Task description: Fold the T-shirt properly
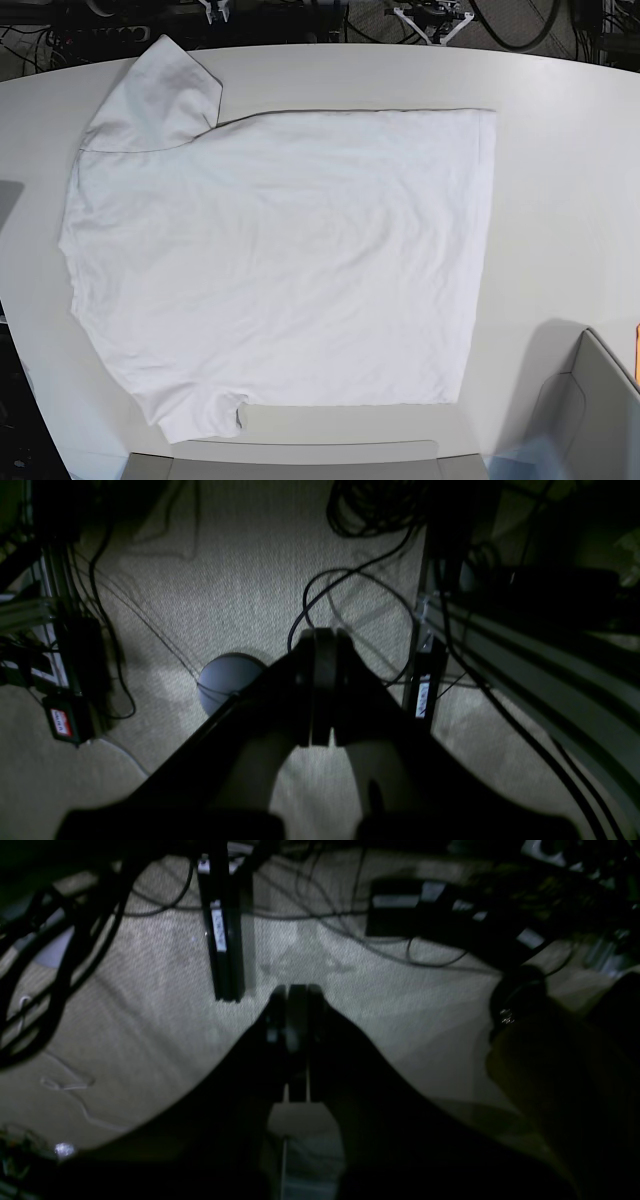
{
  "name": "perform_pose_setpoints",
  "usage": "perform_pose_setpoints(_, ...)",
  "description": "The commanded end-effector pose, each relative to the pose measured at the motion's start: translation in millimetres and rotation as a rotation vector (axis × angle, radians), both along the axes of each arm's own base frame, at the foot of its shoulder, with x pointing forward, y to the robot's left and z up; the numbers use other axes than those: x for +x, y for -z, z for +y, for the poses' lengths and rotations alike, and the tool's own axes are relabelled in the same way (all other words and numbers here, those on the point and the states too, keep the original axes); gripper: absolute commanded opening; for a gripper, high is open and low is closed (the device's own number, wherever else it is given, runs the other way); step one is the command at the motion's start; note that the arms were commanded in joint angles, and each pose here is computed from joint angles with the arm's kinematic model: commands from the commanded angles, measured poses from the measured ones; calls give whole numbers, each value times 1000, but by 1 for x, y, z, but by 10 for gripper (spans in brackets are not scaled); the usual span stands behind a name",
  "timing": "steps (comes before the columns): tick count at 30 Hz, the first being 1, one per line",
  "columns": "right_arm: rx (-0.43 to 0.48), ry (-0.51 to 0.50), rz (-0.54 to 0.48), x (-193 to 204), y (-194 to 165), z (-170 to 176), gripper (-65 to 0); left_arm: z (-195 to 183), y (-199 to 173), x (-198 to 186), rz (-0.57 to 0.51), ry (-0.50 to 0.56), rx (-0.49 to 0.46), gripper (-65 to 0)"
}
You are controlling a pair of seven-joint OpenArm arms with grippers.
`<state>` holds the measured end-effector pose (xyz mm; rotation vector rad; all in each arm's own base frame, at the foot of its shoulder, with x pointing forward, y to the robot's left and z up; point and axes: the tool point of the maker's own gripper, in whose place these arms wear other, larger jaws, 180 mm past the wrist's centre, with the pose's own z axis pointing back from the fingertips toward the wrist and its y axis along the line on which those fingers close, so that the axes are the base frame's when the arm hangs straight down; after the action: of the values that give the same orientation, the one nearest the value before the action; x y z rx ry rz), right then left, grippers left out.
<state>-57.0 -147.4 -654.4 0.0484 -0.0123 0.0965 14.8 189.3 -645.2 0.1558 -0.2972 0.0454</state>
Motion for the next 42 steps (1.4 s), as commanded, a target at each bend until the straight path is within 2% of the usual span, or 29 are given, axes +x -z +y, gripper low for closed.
perform_pose_setpoints(1,-1,2,-3,-2,-1,-3,-649,2,-3,3,-26,2,7,-649)
perform_pose_setpoints(9,1,1,6,-8,-1,-3,-648,2,-4,0,-23,-1,6,-650)
perform_pose_setpoints(12,5,2,3,-6,-1,0,-648,0,-1,-7,28,-17,1,-650)
perform_pose_setpoints(16,7,2,-9,2,0,1,-648,0,1,-16,53,-137,-4,-650)
perform_pose_setpoints(18,5,2,-9,2,0,0,-648,4,0,-18,52,-161,-1,-650)
perform_pose_setpoints(35,2,0,3,-8,-2,-2,-648,10,-1,-25,60,-166,10,-650)
perform_pose_setpoints(38,4,-13,-38,-7,-8,-5,-649,13,-2,-38,75,-164,17,-650)
perform_pose_setpoints(42,23,-23,-91,-11,-21,2,-649,26,-14,-42,39,-150,46,-650)
